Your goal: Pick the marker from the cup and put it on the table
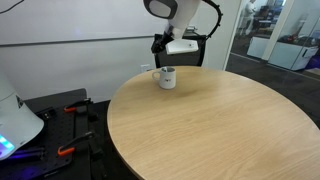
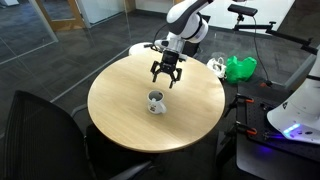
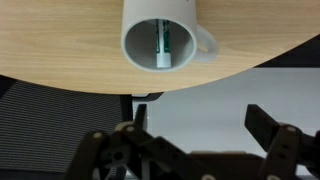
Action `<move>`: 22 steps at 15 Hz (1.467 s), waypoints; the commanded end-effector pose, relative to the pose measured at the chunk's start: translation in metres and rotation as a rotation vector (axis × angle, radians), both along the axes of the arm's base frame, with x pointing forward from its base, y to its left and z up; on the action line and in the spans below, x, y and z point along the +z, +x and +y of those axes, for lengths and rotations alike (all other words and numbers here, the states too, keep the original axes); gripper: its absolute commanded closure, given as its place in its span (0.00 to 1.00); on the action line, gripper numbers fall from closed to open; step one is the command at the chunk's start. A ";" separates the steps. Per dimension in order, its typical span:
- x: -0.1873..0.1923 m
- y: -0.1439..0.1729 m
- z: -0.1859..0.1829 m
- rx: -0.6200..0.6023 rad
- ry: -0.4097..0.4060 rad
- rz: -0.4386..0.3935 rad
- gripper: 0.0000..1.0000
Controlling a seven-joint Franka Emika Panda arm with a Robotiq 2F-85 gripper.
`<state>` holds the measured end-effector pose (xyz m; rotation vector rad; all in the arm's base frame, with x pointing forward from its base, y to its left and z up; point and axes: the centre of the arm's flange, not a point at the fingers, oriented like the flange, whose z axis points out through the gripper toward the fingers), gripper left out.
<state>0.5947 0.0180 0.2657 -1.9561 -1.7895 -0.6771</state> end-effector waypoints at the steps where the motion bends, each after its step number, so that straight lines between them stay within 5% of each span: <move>1: -0.001 0.011 0.006 0.035 -0.055 -0.040 0.00; 3: -0.002 0.014 0.006 0.053 -0.070 -0.043 0.00; 10: -0.007 0.026 0.015 0.091 -0.112 -0.026 0.37; 22: -0.023 0.049 0.025 0.093 -0.170 0.023 0.42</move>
